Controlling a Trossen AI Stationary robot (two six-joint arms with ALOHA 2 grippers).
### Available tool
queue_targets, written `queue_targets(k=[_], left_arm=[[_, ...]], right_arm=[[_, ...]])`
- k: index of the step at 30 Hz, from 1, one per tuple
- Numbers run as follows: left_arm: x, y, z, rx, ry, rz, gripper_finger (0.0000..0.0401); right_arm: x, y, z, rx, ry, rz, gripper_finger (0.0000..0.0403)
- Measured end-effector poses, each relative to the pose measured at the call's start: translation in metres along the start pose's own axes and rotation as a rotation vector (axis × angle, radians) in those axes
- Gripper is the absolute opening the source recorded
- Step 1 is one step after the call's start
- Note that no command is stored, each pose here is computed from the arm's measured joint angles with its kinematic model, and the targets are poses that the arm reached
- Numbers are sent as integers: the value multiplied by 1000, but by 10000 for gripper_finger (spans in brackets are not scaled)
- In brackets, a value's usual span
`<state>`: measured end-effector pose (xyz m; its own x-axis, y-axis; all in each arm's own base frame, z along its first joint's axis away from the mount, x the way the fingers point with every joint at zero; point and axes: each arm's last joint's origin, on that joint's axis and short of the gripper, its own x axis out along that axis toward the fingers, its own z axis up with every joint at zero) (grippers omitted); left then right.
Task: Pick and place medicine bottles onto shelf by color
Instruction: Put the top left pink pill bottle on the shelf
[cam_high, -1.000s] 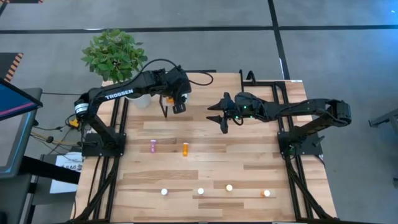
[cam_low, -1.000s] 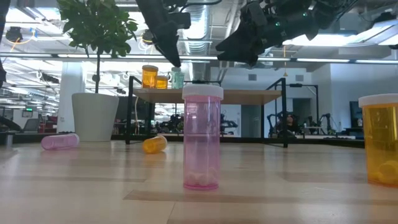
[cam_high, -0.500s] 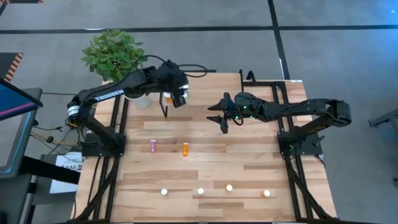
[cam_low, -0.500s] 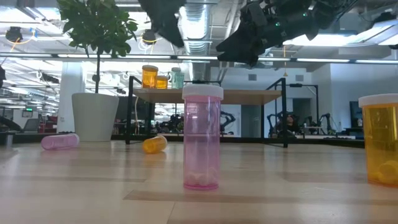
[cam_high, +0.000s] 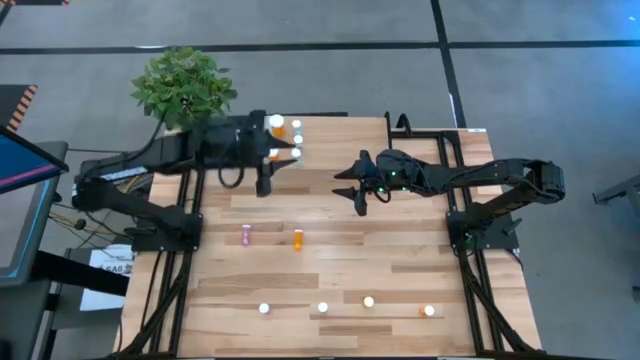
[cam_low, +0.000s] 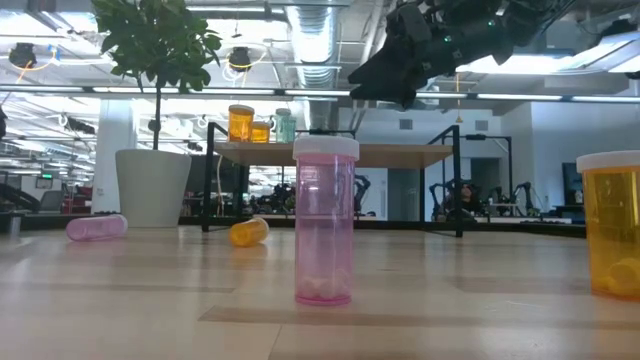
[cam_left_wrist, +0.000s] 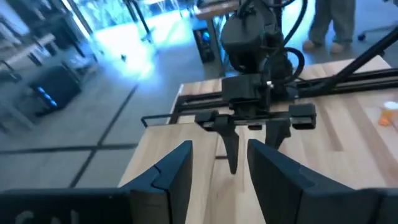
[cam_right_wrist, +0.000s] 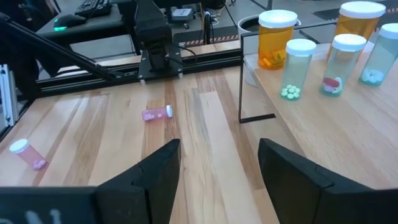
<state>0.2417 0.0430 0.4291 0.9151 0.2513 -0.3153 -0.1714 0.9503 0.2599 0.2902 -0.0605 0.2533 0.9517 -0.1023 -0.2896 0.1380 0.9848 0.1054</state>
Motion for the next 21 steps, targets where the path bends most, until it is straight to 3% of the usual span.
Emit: queue_targets(k=[9, 13, 17, 21], left_arm=[[-19, -35, -66, -71, -177, 25, 142], [-31, -40, -81, -144, -188, 6, 142], [-41, -42, -90, -263, -74, 26, 142], [-44, -49, -107, -393, 160, 28, 141]], right_arm=[[0, 0, -1, 3, 7, -1, 237], [0, 0, -1, 7, 6, -1, 237], [0, 0, -1, 11, 6, -1, 237], [0, 0, -1, 14, 12, 0, 237]])
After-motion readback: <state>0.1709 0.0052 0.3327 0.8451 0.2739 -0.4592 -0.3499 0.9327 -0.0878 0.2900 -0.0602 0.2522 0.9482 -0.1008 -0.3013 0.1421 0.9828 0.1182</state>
